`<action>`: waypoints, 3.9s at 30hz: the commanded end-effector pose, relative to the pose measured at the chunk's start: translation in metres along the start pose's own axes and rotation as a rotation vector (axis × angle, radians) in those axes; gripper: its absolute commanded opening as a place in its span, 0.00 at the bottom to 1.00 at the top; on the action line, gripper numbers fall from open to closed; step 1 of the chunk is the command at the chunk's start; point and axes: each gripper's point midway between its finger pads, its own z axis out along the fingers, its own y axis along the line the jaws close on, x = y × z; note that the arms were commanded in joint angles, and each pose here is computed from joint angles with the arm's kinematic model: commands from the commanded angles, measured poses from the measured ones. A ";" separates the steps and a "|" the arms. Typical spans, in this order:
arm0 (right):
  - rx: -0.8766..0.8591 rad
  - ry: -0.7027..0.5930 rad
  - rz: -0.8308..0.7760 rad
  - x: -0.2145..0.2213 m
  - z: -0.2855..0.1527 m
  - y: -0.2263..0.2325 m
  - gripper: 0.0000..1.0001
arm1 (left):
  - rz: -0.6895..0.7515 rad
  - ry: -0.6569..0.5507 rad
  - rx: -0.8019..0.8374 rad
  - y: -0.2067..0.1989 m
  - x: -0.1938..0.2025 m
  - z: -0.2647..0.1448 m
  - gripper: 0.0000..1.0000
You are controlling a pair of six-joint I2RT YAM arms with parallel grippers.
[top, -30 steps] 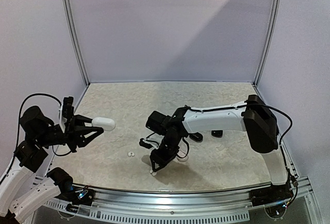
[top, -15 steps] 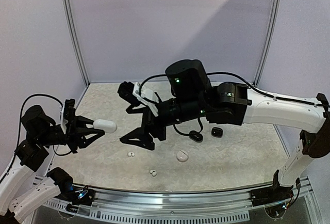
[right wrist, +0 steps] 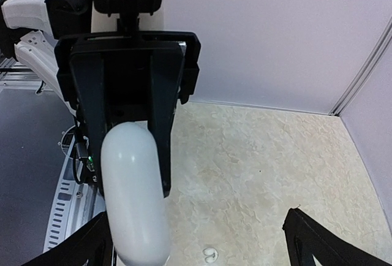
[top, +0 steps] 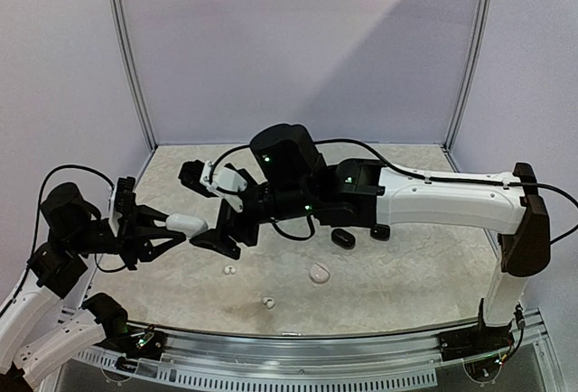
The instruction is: Insert the wireless bluetooth earbuds into the charging case
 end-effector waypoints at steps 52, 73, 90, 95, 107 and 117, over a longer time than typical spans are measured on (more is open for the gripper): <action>0.441 -0.238 0.275 -0.022 -0.081 -0.107 0.99 | -0.159 0.024 0.025 -0.007 0.022 0.003 0.00; 0.312 0.659 0.862 0.235 0.007 -0.005 0.48 | -0.022 -0.062 -0.047 -0.022 0.004 -0.023 0.00; 0.230 0.794 0.894 0.295 0.009 0.036 0.22 | 0.020 -0.100 -0.104 -0.014 0.005 -0.030 0.00; 0.177 0.764 0.900 0.293 0.014 0.045 0.22 | 0.016 -0.099 -0.113 -0.011 0.006 -0.030 0.00; 0.145 0.826 0.874 0.300 0.008 0.070 0.25 | 0.026 -0.108 -0.115 -0.012 0.006 -0.031 0.00; 0.121 0.816 0.859 0.285 0.001 0.082 0.23 | 0.028 -0.109 -0.115 -0.012 0.006 -0.031 0.00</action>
